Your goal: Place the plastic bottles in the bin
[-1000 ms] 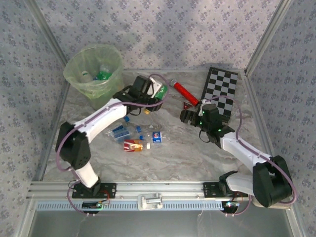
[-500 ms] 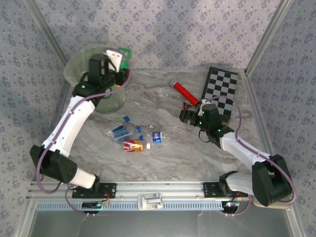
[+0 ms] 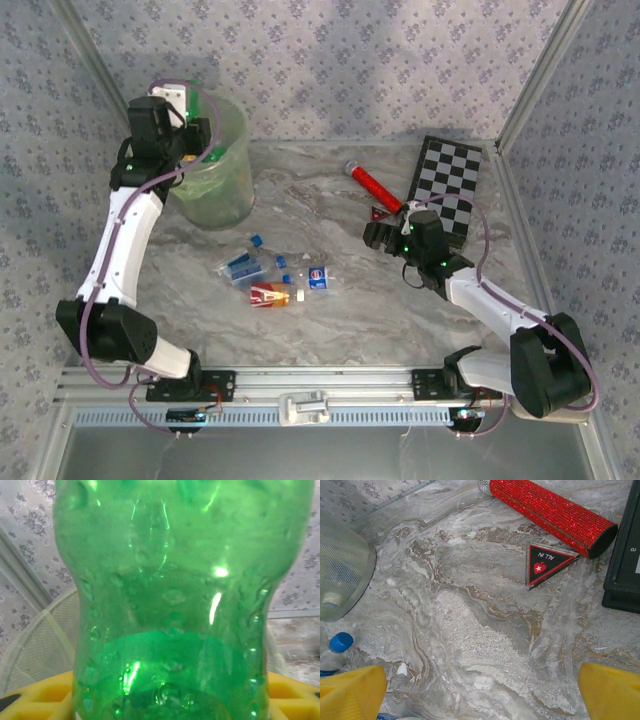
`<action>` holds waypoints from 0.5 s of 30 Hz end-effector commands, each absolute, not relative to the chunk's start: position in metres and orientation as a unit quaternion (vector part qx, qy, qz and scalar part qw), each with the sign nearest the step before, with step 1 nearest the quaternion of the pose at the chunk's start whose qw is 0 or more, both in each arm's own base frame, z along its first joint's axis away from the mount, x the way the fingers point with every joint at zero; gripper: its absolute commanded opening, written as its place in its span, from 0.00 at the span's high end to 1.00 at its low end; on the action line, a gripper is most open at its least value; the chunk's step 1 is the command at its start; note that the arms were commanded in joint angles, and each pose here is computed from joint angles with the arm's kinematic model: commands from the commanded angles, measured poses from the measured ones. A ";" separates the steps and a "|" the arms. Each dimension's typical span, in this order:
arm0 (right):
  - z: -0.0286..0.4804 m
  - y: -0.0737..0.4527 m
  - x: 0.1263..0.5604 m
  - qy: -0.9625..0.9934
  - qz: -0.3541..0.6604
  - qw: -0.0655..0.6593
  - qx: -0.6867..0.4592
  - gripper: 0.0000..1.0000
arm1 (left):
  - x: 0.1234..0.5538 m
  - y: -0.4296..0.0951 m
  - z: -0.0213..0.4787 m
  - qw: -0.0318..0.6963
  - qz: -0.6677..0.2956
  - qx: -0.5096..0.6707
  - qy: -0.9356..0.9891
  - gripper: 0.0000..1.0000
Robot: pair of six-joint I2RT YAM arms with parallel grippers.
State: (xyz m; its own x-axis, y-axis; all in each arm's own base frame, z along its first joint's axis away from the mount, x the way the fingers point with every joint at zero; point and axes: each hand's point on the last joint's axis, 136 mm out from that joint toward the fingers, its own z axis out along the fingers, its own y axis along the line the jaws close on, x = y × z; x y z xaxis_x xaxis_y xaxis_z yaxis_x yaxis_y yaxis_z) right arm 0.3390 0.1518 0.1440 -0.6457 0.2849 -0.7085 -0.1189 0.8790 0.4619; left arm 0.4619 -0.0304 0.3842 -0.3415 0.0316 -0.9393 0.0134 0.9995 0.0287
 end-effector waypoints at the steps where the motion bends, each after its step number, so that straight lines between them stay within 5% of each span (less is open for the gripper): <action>1: 0.156 0.149 0.340 0.869 0.243 0.428 0.056 0.00 | 0.476 -0.020 0.388 0.580 0.014 -0.004 0.814 0.48; 9: 0.156 0.146 0.338 0.870 0.236 0.429 0.054 0.00 | 0.489 -0.017 0.353 0.543 0.012 -0.016 0.840 0.42; 15: 0.157 0.146 0.338 0.870 0.236 0.430 0.054 0.00 | 0.488 -0.015 0.361 0.548 0.008 -0.028 0.836 0.14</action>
State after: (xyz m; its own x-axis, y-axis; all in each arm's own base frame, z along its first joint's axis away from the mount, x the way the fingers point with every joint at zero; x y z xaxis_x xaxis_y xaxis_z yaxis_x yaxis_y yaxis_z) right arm 0.3362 0.1499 0.1483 -0.6414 0.2865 -0.7117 -0.1184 0.8796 0.4608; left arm 0.4885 -0.0214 0.3357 -0.4483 -0.0099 -0.8938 -0.0300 0.9995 0.0040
